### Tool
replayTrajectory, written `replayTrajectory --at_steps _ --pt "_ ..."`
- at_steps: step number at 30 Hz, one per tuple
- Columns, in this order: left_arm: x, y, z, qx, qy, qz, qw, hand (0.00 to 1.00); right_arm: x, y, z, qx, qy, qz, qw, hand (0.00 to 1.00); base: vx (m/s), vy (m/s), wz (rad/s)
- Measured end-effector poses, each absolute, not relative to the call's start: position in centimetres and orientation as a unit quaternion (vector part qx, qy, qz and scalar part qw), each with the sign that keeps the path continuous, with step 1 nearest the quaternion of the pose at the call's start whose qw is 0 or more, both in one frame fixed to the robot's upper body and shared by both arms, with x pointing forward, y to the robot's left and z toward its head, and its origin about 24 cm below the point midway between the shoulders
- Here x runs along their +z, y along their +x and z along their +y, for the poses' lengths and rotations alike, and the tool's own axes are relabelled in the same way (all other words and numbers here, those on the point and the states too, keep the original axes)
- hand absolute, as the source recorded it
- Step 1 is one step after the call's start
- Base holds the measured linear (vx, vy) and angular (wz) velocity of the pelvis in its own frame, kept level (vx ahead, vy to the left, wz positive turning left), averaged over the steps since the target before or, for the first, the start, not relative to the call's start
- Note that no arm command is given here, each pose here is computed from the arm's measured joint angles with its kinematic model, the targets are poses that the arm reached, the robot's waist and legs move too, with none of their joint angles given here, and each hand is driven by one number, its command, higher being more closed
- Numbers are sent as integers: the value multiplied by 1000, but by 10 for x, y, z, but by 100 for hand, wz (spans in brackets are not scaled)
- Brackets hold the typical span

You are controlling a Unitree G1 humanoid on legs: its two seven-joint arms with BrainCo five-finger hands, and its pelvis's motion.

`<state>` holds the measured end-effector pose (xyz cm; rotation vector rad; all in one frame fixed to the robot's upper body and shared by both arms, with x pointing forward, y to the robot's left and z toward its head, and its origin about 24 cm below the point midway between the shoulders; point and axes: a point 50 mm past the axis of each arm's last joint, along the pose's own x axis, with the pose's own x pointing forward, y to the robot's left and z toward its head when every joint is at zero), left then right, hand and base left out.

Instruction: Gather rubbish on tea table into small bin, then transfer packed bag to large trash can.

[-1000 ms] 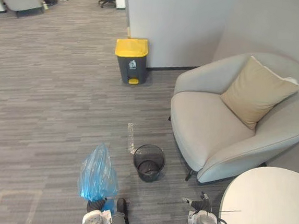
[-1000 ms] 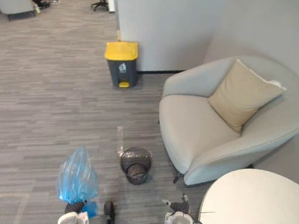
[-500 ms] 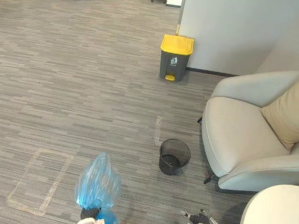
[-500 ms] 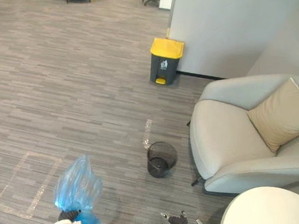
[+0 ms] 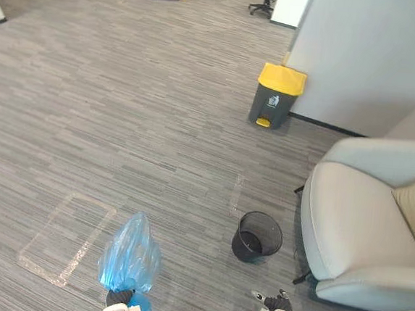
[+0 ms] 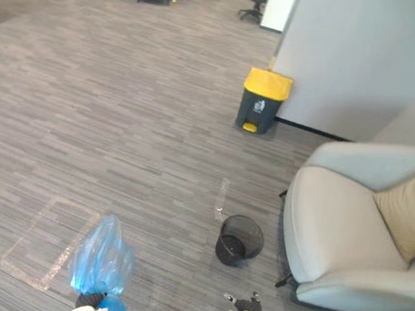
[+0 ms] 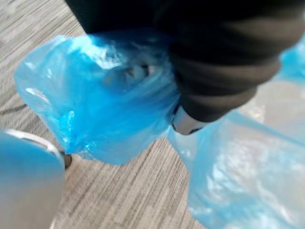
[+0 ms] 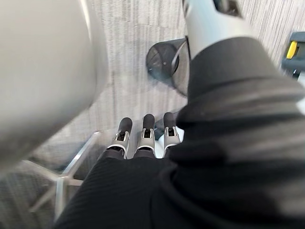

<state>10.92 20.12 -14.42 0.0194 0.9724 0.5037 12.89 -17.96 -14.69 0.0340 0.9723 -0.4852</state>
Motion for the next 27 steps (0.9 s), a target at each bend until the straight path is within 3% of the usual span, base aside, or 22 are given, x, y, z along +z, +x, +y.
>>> replayTrajectory --at_steps 5,12,17,27 --pt "-146 115 177 226 -26 465 855 100 -147 123 -195 -253 13 465 848 0 544 -110 73" --pt "-137 134 180 222 -31 432 874 100 -144 141 -179 -243 41 456 855 0 481 36 -23" --pt "-130 152 185 217 -19 411 886 100 -147 133 -180 -249 44 468 847 0 380 223 -19" --pt "-140 136 180 207 -14 446 871 100 -145 135 -181 -244 37 458 854 0 203 96 -45"
